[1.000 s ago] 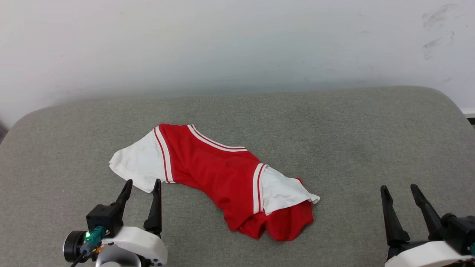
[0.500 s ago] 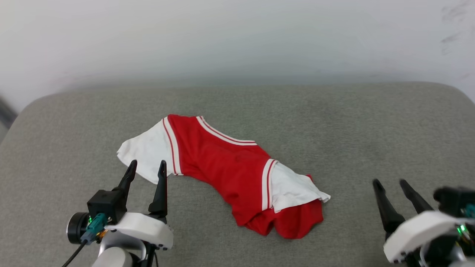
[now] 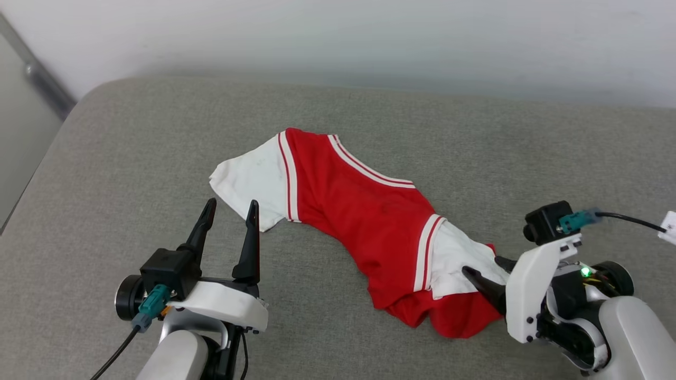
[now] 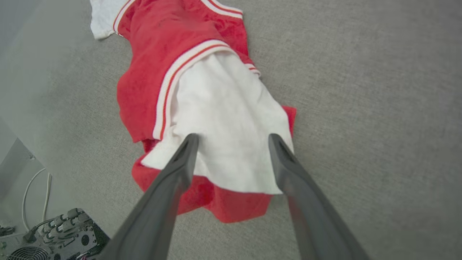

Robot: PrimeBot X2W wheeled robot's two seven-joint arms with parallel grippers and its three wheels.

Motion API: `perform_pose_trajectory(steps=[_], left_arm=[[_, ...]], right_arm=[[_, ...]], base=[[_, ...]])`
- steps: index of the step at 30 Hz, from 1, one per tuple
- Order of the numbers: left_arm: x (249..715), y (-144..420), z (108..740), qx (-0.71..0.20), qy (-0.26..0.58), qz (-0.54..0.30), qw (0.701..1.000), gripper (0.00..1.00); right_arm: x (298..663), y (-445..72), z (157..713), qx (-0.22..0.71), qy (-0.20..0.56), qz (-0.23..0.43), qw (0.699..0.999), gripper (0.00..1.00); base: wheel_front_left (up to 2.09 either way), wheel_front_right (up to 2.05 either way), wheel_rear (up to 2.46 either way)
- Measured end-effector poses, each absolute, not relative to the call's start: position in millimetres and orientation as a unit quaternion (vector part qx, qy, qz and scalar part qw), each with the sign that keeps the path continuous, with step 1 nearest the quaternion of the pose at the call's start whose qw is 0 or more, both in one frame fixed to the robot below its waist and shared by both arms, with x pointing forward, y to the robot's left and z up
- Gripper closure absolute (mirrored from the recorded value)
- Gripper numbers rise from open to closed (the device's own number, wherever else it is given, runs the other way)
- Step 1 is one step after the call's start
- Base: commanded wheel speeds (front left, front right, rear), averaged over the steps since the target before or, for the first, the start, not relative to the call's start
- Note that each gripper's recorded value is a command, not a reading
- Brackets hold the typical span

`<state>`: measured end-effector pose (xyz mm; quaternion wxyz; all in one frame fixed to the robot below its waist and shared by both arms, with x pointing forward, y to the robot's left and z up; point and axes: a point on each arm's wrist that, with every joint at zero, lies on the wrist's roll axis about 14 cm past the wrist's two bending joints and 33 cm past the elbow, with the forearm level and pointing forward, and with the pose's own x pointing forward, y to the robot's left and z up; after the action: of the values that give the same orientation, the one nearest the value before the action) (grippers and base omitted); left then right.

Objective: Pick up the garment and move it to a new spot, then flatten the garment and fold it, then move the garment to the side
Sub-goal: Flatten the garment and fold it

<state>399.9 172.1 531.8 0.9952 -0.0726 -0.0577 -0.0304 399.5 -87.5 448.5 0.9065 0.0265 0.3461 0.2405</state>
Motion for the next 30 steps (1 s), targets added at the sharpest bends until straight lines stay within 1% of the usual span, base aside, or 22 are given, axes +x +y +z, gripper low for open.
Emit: perform_pose_trajectory(steps=[4, 5, 6, 9, 15, 18, 21, 24, 27, 30], left_arm=[[400, 179, 528, -0.071, -0.055, -0.02, 0.996, 0.0], [400, 179, 528, -0.071, -0.054, -0.019, 0.996, 0.0], [400, 180, 527, -0.071, -0.054, -0.018, 0.996, 0.0], [401, 180, 526, -0.071, -0.052, -0.016, 0.996, 0.0], [405, 177, 525, -0.071, -0.054, -0.021, 0.996, 0.0], [407, 170, 526, -0.071, -0.055, -0.032, 0.995, 0.0], [409, 162, 526, -0.073, -0.055, -0.044, 0.995, 0.0], [411, 157, 526, -0.074, -0.055, -0.052, 0.994, 0.0], [412, 152, 524, -0.077, -0.052, -0.059, 0.994, 0.0], [412, 149, 523, -0.078, -0.05, -0.062, 0.994, 0.0]], right_arm=[[398, -77, 430, 0.019, 0.385, 0.258, 0.886, 0.0], [398, -77, 426, 0.021, 0.393, 0.259, 0.882, 0.55], [399, -76, 424, 0.017, 0.396, 0.26, 0.88, 1.0], [405, -76, 429, 0.012, 0.391, 0.264, 0.882, 1.0], [425, -90, 466, -0.02, 0.322, 0.257, 0.911, 1.0], [437, -114, 491, -0.038, 0.279, 0.228, 0.932, 1.0], [443, -150, 508, -0.045, 0.248, 0.181, 0.951, 1.0], [427, -187, 491, -0.045, 0.266, 0.128, 0.954, 1.0], [396, -211, 451, -0.014, 0.313, 0.089, 0.946, 1.0], [361, -219, 410, 0.025, 0.36, 0.062, 0.931, 1.0]], base=[[0.0, 0.0, 0.0], [0.0, 0.0, 0.0], [0.0, 0.0, 0.0], [0.0, 0.0, 0.0], [0.0, 0.0, 0.0], [0.0, 0.0, 0.0], [0.0, 0.0, 0.0], [0.0, 0.0, 0.0], [0.0, 0.0, 0.0], [0.0, 0.0, 0.0]])
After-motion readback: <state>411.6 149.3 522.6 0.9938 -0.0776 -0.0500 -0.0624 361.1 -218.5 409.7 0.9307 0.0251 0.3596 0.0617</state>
